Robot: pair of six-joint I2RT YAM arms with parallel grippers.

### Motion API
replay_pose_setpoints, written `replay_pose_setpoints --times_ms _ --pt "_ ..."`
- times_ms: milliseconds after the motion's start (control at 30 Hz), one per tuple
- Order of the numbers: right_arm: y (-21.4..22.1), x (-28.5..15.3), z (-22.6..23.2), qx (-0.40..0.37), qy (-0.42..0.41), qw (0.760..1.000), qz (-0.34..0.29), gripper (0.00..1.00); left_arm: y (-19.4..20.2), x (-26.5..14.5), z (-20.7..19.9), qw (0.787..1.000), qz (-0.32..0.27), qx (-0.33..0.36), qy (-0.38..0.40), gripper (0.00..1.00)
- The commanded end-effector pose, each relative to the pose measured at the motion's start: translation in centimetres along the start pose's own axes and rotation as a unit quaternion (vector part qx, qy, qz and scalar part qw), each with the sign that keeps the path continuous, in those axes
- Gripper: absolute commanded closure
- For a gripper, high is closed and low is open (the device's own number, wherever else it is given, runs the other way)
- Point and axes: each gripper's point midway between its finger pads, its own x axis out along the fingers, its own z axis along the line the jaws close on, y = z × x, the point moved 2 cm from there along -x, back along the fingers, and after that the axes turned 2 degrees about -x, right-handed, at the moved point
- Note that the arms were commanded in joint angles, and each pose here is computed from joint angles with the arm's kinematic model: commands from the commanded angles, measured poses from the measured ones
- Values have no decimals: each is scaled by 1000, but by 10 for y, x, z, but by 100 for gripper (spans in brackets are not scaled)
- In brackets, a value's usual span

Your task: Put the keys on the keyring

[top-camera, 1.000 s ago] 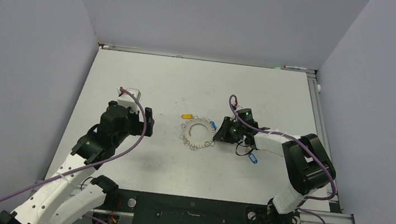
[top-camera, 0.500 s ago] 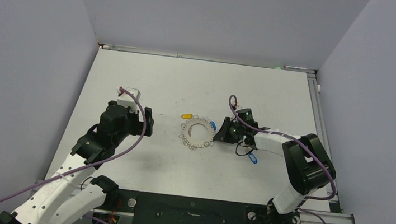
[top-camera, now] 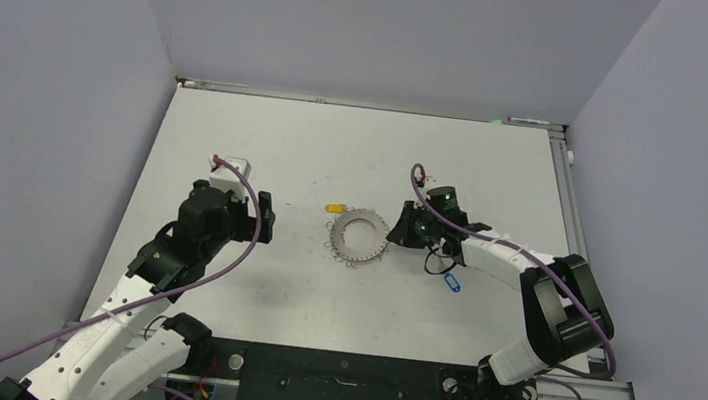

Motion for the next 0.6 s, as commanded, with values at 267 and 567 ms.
replay_pose_setpoints --times_ms 267,567 --pt "-75 -38 59 -139 -47 981 -128 95 -39 -16 -11 996 -75 -14 38 4" --pt "-101 -72 120 -225 -107 946 -209 95 -58 -39 -28 984 -136 -35 109 4"
